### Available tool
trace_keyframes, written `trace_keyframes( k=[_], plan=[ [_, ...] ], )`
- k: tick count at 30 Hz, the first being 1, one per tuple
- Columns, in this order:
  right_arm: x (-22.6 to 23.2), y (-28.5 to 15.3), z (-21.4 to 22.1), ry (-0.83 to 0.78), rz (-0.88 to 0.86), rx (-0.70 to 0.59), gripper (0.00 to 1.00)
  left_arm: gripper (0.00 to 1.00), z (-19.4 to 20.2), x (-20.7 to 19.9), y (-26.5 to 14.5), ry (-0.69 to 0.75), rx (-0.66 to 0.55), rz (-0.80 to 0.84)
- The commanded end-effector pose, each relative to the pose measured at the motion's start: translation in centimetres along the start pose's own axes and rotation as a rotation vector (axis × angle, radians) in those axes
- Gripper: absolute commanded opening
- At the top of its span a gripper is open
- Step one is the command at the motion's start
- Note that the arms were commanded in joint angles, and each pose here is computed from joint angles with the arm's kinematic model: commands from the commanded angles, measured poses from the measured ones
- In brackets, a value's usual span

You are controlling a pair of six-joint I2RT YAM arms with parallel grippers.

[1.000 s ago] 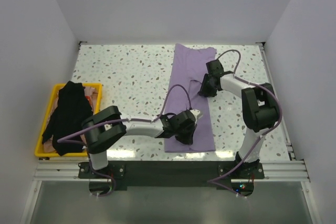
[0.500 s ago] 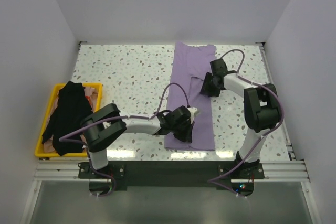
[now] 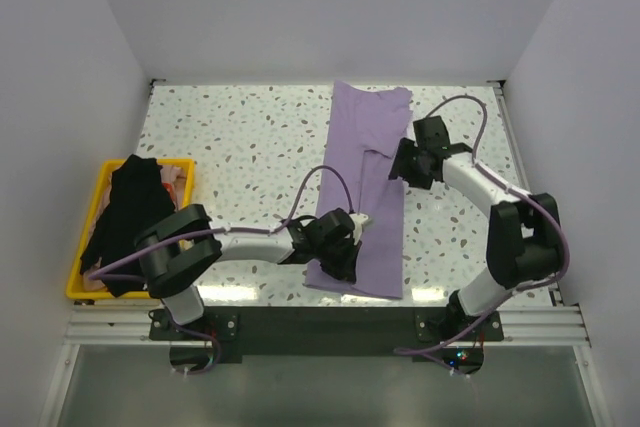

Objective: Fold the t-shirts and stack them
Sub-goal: Fold the tshirt

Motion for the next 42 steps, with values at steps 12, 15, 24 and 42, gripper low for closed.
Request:
trace_keyframes(
  k=[12,15,24,42],
  plan=[
    [-3.6,-7.8,12.0,0.048,-0.093,0.173,0.61,0.17,-3.2,-1.8,-5.8,0.019,-0.132,0.023],
    [-4.3,-9.1,15.2,0.061,-0.110,0.225,0.60,0.22,-4.1,0.3,-8.5,-0.087,-0.197,-0.005],
    [-6.0,-10.6,22.6,0.091,-0.107,0.365,0.49,0.24,-0.8,5.3,-10.3,-0.254,-0.205,-0.117],
    [-5.9,-9.0,25.6,0.141,-0.160,0.433,0.43,0.36,2.8,6.8,-8.1,-0.327,-0.111,-0.089]
  ],
)
Point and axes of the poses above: each gripper's point midway between its finger pads, its own y axis out along the fingers, its own x axis along the line the jaws close on, z = x × y, the point moved 3 cm from there along -y, back along the fingers, and after that the axes turned 3 degrees about -y, right-handed, at the moved point
